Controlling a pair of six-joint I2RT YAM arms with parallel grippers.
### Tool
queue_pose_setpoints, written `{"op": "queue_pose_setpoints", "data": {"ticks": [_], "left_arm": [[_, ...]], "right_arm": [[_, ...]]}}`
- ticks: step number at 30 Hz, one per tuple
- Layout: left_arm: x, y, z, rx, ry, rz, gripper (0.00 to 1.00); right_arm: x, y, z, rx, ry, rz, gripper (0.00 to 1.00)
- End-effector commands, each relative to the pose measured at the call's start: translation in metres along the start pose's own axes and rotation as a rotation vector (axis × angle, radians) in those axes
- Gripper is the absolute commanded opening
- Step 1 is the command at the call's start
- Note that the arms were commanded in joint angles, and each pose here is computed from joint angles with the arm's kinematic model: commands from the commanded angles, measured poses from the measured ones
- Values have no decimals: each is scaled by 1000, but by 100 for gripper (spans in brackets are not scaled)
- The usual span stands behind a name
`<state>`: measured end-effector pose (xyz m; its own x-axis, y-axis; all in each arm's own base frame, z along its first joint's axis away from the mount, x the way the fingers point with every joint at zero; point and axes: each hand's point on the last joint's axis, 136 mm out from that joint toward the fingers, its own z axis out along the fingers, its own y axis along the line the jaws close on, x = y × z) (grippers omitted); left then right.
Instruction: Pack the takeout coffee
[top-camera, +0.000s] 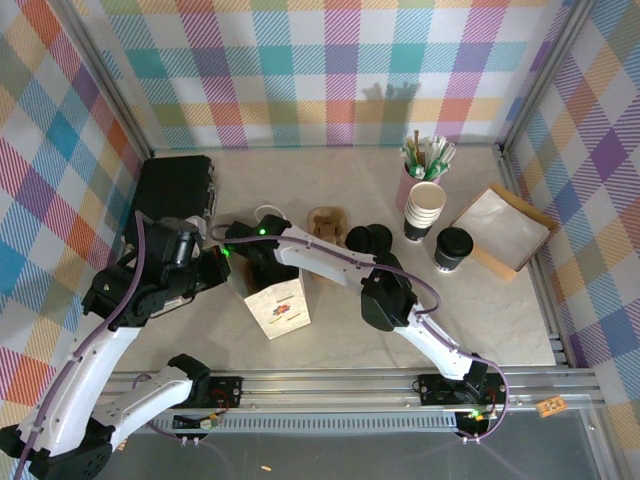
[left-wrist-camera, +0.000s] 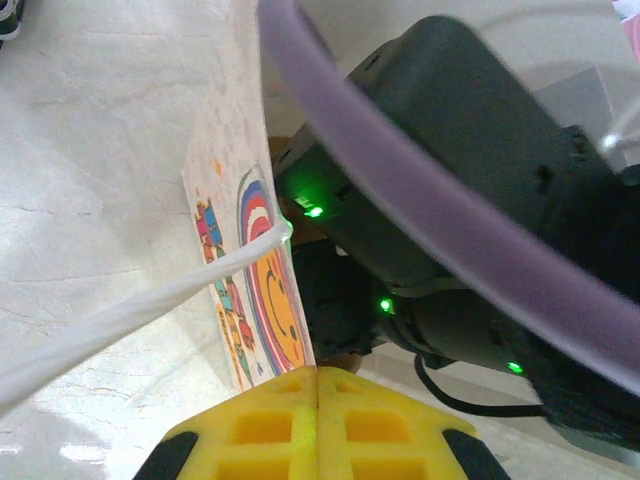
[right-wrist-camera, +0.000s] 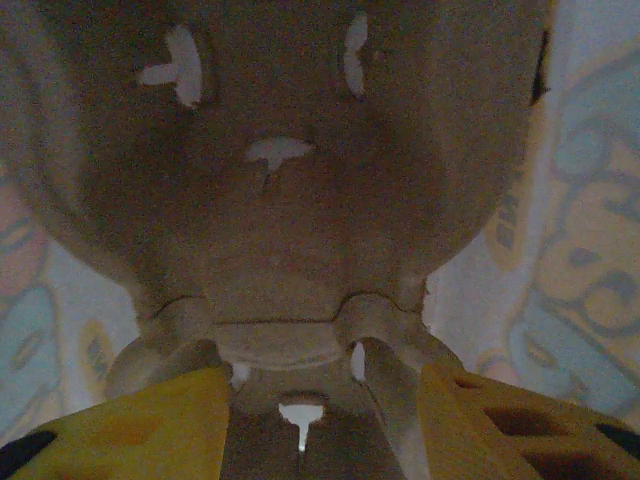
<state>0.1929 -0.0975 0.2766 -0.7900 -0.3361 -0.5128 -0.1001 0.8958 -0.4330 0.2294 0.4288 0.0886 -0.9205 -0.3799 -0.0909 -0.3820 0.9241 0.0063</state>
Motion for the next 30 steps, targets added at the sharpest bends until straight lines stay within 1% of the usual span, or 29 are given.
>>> {"op": "queue_pose_setpoints", "data": {"ticks": [1,5,17,23,30], "left_arm": [[6,6,3,-33,21,31,0],[3,7,2,-57,22,32,0],[4,9,6,-69,35,41,0],[2,2,6,-44,39,65,0],[1,-2,6,-39,52,85,0]], "right_arm": [[-2,-4,-51,-35,-70,15,56],[-2,-2,-61,-54,-76,17,60],[-13,-7,-114,-105,-203,15,60],[-22,0,-149,-187,-305,-34,60],[-29,10,-202,-308,-442,-101,60]]}}
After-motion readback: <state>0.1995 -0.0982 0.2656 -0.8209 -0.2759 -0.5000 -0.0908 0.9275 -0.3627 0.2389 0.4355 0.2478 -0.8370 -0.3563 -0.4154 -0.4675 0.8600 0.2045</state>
